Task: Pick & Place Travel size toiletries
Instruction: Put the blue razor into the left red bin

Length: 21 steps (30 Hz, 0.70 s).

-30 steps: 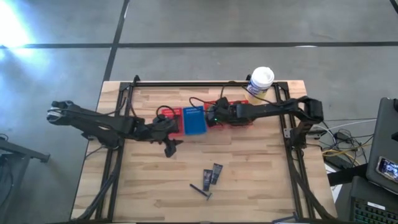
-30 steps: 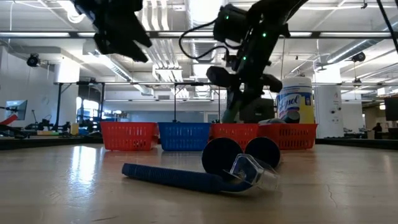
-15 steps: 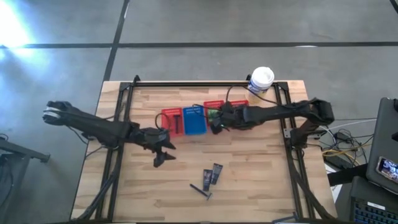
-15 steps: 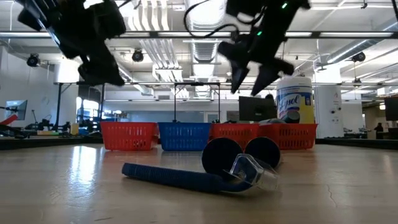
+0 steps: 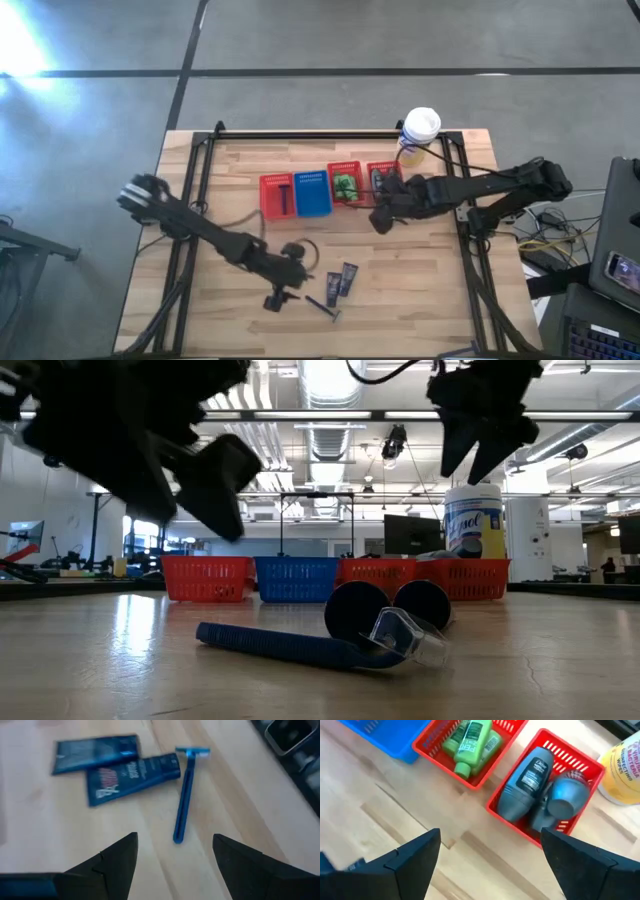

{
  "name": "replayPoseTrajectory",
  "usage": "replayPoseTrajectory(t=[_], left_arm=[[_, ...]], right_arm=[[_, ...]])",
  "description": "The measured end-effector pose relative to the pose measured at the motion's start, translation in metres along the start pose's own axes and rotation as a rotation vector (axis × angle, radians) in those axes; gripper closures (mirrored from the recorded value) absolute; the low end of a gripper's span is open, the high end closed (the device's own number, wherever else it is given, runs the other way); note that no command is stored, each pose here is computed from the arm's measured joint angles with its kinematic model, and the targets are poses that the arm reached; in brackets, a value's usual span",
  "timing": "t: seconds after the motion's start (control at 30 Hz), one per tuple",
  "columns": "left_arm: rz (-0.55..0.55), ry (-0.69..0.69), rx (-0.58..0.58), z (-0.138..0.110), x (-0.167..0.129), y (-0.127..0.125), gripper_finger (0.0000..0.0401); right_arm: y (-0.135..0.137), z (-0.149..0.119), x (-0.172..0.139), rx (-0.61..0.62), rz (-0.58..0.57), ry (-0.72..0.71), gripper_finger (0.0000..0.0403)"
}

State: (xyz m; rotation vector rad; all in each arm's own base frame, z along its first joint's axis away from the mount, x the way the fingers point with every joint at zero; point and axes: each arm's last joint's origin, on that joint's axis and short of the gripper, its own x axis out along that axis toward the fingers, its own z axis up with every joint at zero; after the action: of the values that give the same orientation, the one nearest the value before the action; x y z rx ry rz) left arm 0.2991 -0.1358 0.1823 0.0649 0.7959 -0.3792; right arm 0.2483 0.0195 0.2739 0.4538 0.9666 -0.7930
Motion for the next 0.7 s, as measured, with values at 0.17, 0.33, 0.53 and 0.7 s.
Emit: replayPoseTrajectory(t=[0.17, 0.33, 0.53, 0.7], left_arm=[[-0.042, 0.059, 0.023, 0.014, 0.042, -0.007, 0.014], [-0.042, 0.167, 0.016, 0.02, 0.073, -0.004, 0.0162], [-0.063, 0.276, 0.004, 0.026, 0.085, -0.003, 0.0266], [-0.04, 0.306, -0.034, 0.027, 0.078, -0.003, 0.0377]], right_arm=[[-0.008, -0.017, -0.009, -0.043, 0.037, -0.007, 0.0081], [-0.017, -0.034, -0.013, -0.067, 0.057, -0.007, 0.0097], [-0.029, -0.049, -0.016, -0.057, 0.068, -0.002, 0.0115], [-0.037, -0.054, -0.016, -0.054, 0.075, -0.005, 0.0128]])
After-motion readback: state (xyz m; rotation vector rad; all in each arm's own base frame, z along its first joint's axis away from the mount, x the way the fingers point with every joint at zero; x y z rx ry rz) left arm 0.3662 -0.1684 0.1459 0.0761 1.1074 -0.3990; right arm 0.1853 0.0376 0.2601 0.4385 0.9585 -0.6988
